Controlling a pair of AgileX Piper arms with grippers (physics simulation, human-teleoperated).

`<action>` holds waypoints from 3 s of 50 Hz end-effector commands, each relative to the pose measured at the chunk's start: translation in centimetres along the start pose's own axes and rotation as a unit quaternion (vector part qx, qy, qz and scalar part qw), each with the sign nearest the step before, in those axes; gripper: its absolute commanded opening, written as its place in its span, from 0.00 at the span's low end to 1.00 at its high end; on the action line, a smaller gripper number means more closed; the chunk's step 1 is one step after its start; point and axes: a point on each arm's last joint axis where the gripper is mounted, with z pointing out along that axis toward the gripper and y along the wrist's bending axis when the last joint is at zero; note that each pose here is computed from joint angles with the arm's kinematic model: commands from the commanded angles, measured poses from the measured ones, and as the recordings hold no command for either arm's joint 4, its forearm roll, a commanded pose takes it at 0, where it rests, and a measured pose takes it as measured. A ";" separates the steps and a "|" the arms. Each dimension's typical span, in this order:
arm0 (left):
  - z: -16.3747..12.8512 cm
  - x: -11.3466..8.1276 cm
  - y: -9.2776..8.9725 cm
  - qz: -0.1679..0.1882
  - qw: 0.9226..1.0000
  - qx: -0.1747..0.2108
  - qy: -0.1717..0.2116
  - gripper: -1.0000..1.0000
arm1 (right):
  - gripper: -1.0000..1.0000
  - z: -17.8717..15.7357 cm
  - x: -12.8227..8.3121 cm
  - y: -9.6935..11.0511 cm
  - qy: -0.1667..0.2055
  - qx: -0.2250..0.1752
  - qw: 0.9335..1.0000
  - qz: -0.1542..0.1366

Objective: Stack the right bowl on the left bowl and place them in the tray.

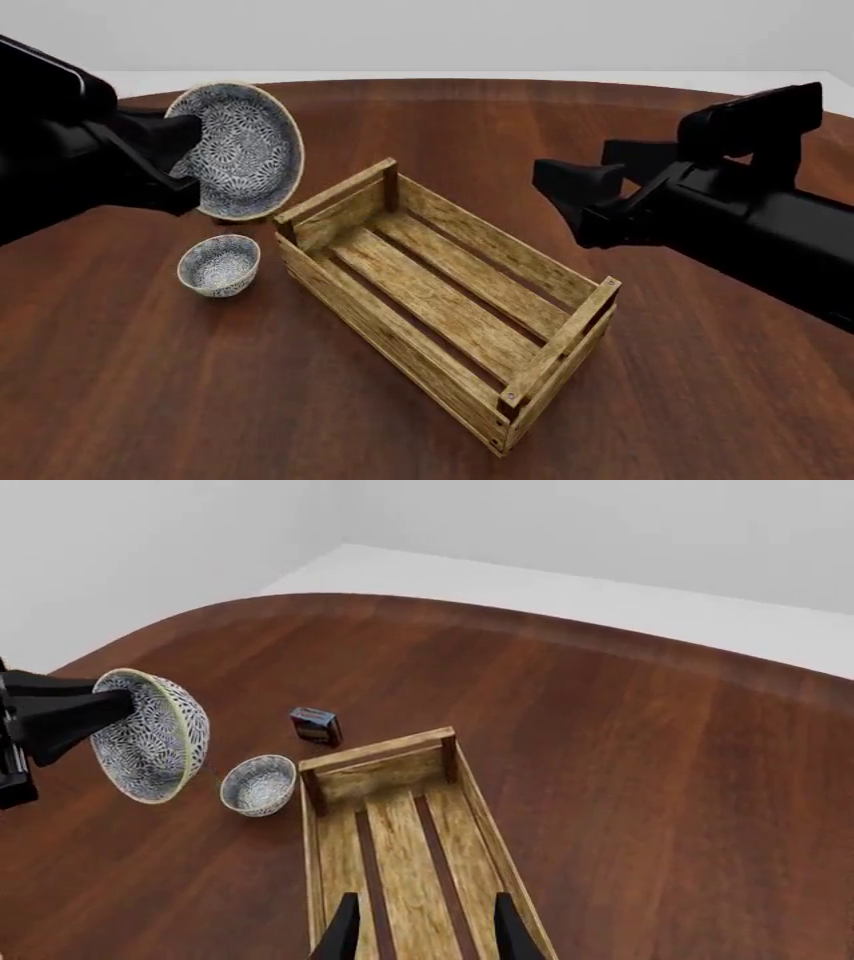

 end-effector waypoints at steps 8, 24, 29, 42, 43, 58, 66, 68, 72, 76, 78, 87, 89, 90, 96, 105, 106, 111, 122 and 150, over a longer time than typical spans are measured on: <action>-0.6 -0.7 2.0 0.006 0.999 -0.037 0.033 0.00 | 1.00 0.0 0.0 0.1 0.000 -0.003 1.000 0.000; 2.1 0.7 3.4 -0.046 0.994 -0.060 0.081 0.00 | 1.00 -0.3 -0.1 0.1 -0.003 -0.002 1.000 0.002; 3.1 1.4 3.8 -0.056 0.992 -0.066 0.096 0.00 | 1.00 -0.3 -0.1 0.1 -0.003 -0.002 1.000 0.003; 5.0 2.4 5.3 -0.083 0.986 -0.090 0.109 0.00 | 1.00 -0.5 -0.2 0.1 -0.005 -0.003 1.000 0.003; 5.2 2.3 5.5 -0.087 0.986 -0.092 0.110 0.00 | 1.00 -0.5 -0.2 0.1 -0.005 -0.002 1.000 0.003; 7.0 4.1 5.8 -0.131 0.979 -0.101 0.121 0.00 | 1.00 -0.6 -0.3 0.1 -0.006 -0.002 1.000 0.003; 7.7 5.3 6.4 -0.131 0.976 -0.110 0.132 0.00 | 1.00 -0.7 -0.3 0.1 -0.006 -0.001 1.000 0.003; 8.0 5.6 6.6 -0.134 0.975 -0.113 0.135 0.00 | 1.00 -0.7 -0.3 0.1 -0.006 -0.001 1.000 0.003; 8.3 6.2 6.9 -0.134 0.974 -0.118 0.139 0.00 | 1.00 -0.6 -0.2 0.1 -0.005 -0.001 1.000 0.003; 8.6 6.8 7.3 -0.140 0.972 -0.124 0.145 0.00 | 1.00 -0.6 -0.2 0.1 -0.005 -0.002 1.000 0.003; 8.7 7.1 7.4 -0.141 0.971 -0.125 0.148 0.00 | 1.00 -0.6 -0.2 0.1 -0.005 -0.002 1.000 0.003; 9.2 8.4 7.6 -0.148 0.968 -0.131 0.157 0.00 | 1.00 -0.7 -0.3 0.1 -0.006 -0.002 1.000 0.004; 9.4 8.8 7.8 -0.146 0.967 -0.134 0.159 0.00 | 1.00 -0.6 -0.3 0.1 -0.006 -0.002 1.000 0.003; 9.4 9.1 7.8 -0.147 0.967 -0.134 0.161 0.00 | 1.00 -0.7 -0.3 0.1 -0.006 -0.001 1.000 0.003; 9.9 10.2 7.9 -0.154 0.964 -0.138 0.169 0.00 | 1.00 -0.6 -0.3 0.1 -0.006 -0.002 1.000 0.003; 10.4 11.4 8.1 -0.156 0.961 -0.140 0.180 0.00 | 1.00 -0.7 -0.3 0.1 -0.007 -0.003 1.000 0.002; 10.5 11.3 8.1 -0.157 0.961 -0.139 0.182 0.00 | 1.00 -0.7 -0.3 0.1 -0.007 -0.003 1.000 0.002; 10.7 11.9 8.1 -0.159 0.959 -0.141 0.185 0.00 | 1.00 -0.7 -0.2 0.1 -0.007 -0.003 1.000 0.002; 11.2 12.7 8.2 -0.163 0.957 -0.142 0.193 0.00 | 1.00 -0.7 -0.3 0.1 -0.007 -0.003 1.000 0.002; 12.7 16.2 8.3 -0.169 0.951 -0.144 0.215 0.00 | 1.00 -0.6 -0.2 0.2 -0.006 -0.005 1.000 0.003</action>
